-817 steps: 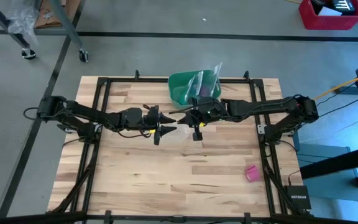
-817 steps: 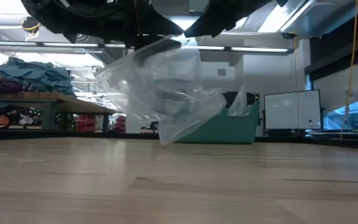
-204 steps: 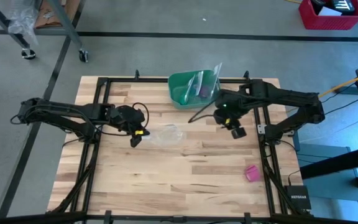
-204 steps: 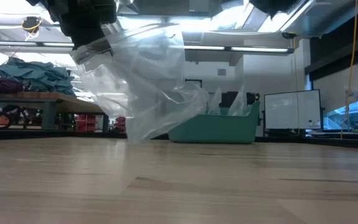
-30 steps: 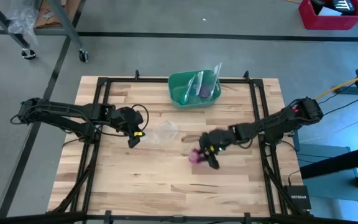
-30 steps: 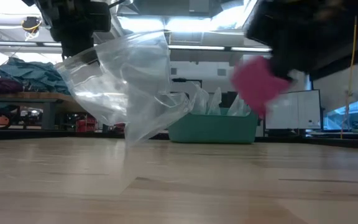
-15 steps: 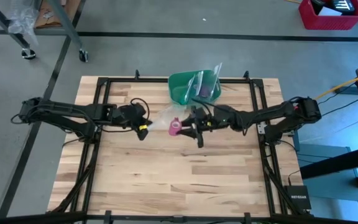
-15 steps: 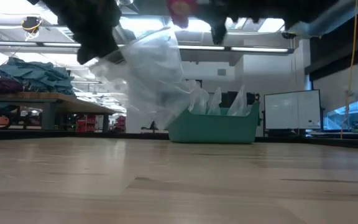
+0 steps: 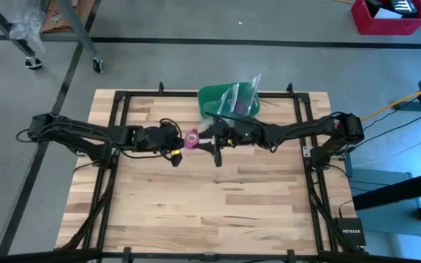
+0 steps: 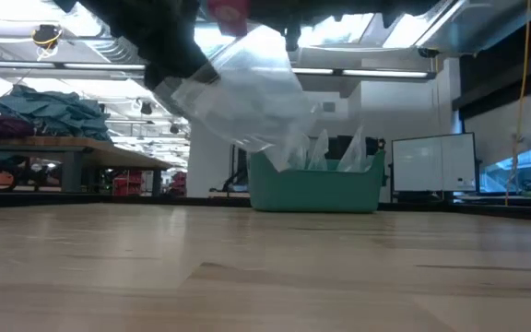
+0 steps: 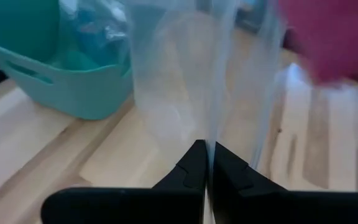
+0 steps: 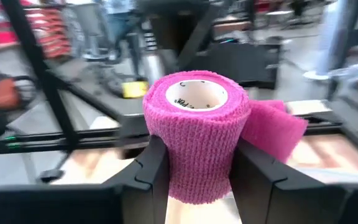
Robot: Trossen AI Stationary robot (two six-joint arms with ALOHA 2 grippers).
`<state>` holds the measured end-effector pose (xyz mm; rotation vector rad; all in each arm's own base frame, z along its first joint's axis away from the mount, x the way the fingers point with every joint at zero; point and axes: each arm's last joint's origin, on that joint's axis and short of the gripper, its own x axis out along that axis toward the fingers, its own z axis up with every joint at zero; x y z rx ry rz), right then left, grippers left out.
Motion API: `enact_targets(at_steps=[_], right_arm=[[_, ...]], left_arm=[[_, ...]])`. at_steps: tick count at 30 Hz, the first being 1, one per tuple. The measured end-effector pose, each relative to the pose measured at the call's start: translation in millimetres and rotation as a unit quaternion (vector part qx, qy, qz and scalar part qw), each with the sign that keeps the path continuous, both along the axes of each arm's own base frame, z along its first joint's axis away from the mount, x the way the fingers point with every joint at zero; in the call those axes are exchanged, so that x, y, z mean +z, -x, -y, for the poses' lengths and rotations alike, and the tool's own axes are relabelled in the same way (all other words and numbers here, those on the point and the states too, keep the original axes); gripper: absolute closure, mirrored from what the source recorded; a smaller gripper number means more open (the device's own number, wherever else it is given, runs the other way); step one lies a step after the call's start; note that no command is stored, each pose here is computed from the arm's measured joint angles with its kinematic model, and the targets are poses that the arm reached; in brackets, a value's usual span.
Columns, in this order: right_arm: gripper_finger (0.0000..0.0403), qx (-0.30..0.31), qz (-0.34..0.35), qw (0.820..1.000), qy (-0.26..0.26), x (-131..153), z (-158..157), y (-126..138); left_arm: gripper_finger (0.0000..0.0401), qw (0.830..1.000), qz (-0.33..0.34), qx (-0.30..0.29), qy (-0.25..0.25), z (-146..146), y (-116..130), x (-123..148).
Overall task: Roll bandage
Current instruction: Put the pink bandage into the transparent zip bag
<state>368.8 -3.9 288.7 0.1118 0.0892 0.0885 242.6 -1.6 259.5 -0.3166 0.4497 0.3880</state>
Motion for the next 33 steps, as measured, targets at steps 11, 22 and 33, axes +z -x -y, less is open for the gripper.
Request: enact_targets(at_steps=[11, 22, 33], right_arm=[[0.027, -0.068, -0.035, 0.997, -0.02, -1, 4, -1], [0.0271, -0.064, -0.131, 0.989, -0.039, -18, 3, 4], [0.0271, -0.117, -0.163, 0.978, -0.06, -25, 6, 6]], left_arm=[[0.0401, 1.0, 0.026, 0.0, -0.015, 7, -2, 5], [0.0401, 0.999, 0.039, -0.009, -0.028, 8, -3, 8], [0.0401, 0.996, 0.068, -0.052, -0.024, 20, 1, 18]])
